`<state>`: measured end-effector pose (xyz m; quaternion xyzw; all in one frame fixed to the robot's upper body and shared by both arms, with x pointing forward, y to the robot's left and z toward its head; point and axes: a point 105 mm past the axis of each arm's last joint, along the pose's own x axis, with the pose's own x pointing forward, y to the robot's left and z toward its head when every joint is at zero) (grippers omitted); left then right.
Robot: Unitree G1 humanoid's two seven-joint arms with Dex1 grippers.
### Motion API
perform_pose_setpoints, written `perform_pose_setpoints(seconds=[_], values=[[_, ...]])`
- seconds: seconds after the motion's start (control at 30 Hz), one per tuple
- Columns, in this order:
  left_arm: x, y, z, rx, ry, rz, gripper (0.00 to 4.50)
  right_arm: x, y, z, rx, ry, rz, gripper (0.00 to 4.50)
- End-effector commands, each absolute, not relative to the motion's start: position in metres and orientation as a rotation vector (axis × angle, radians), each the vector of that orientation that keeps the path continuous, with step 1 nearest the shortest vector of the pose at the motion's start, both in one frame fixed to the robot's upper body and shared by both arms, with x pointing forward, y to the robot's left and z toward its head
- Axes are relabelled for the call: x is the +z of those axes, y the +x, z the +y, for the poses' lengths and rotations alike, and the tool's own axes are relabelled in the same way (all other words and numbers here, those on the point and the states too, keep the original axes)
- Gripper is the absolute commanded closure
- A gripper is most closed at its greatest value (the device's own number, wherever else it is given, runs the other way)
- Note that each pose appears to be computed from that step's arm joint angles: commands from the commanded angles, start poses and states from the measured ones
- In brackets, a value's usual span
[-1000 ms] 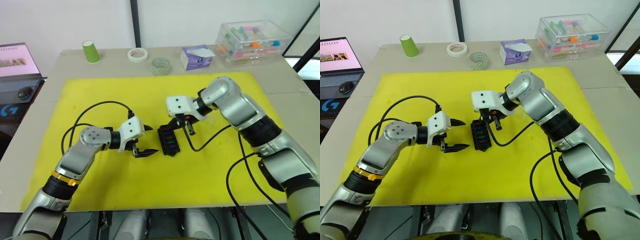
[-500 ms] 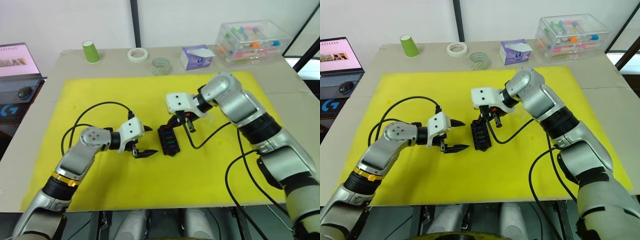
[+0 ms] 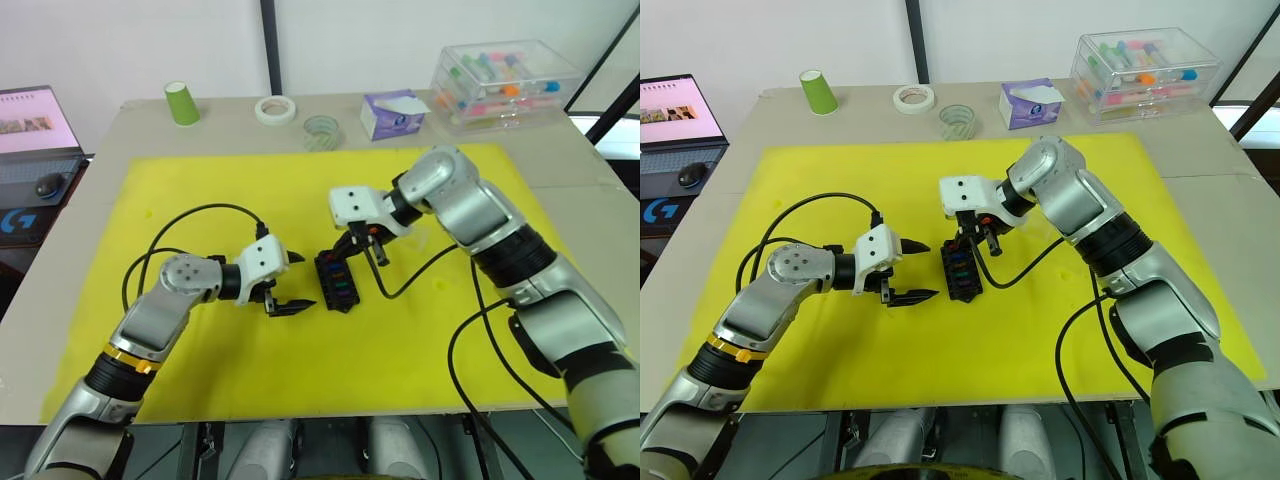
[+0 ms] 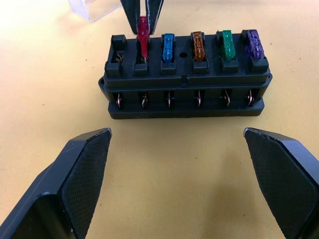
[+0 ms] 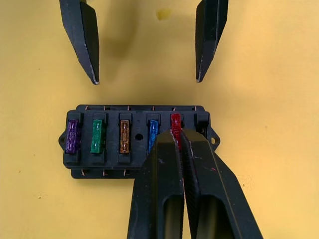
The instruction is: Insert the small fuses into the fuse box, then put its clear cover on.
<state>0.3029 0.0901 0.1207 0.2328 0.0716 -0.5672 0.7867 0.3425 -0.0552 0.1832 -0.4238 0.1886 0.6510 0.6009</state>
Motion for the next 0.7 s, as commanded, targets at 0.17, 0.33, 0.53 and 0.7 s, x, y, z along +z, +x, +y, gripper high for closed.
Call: perform_pose_setpoints(seconds=[0.17, 0.33, 0.53, 0.7], values=[[0.128, 0.299, 0.088, -1.228, 0.525, 0.109, 0.03, 0.197, 0.347, -0.053, 1.488, -1.024, 0.385, 4.5], [0.128, 0.299, 0.088, -1.229, 0.524, 0.109, 0.03, 0.193, 0.347, -0.055, 1.494, -1.015, 0.413, 4.5], [0.128, 0.299, 0.087, -1.231, 0.525, 0.108, 0.03, 0.183, 0.347, -0.054, 1.504, -1.012, 0.459, 4.5], [0.127, 0.299, 0.086, -1.232, 0.524, 0.107, 0.03, 0.175, 0.349, -0.053, 1.507, -1.034, 0.485, 4.5]])
